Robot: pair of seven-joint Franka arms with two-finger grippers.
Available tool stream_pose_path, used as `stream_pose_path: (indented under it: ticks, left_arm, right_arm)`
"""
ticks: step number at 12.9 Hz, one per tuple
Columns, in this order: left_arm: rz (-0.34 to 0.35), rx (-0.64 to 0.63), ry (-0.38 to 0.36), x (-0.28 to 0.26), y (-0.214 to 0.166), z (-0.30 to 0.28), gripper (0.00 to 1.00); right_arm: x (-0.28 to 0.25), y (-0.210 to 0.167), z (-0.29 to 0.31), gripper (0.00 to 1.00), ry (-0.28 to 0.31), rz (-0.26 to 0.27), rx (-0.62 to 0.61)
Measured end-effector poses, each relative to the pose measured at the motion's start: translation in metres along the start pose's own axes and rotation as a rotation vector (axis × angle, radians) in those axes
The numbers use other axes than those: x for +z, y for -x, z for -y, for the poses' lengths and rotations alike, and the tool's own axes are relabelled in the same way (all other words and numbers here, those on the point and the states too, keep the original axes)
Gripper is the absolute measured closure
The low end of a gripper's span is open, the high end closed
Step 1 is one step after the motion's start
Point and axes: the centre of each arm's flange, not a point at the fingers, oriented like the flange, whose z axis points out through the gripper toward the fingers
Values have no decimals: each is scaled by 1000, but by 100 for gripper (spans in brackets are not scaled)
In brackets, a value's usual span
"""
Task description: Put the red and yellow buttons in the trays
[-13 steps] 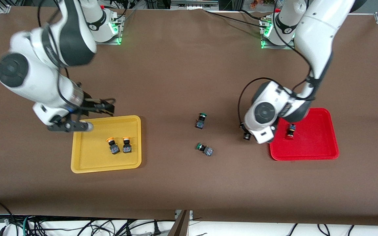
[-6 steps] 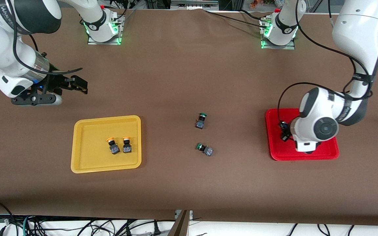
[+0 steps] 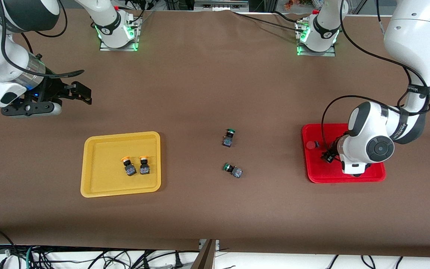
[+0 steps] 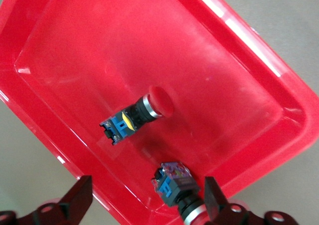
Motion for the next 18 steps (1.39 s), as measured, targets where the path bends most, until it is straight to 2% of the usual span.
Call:
stream_pose_path:
  ticks: [2,6,9,11,13,15,18]
  left_arm:
    - [-42,53,41,-44,1,0,0]
    - [-117,288,46,-183,17,37,0]
    - [-168,465,62,-253,42,60,0]
    - [-184,627,75,-291,57,86,0]
    - [-171,720,116,-316,64,120,0]
    - [-166,746,142,-317,60,150,0]
    - [-238,763,160,-301,73,159,0]
  right_arm:
    - [-3,1,0,0,7,-6,-4]
    - [-4,1,1,0,23,-11,-22]
    - [-5,1,1,0,26,-15,-26]
    - [-6,1,2,0,25,-21,-27]
    - [-7,1,2,0,25,-24,-28]
    - [-9,1,2,0,25,-29,-28]
    - [-10,1,2,0,25,-30,-29]
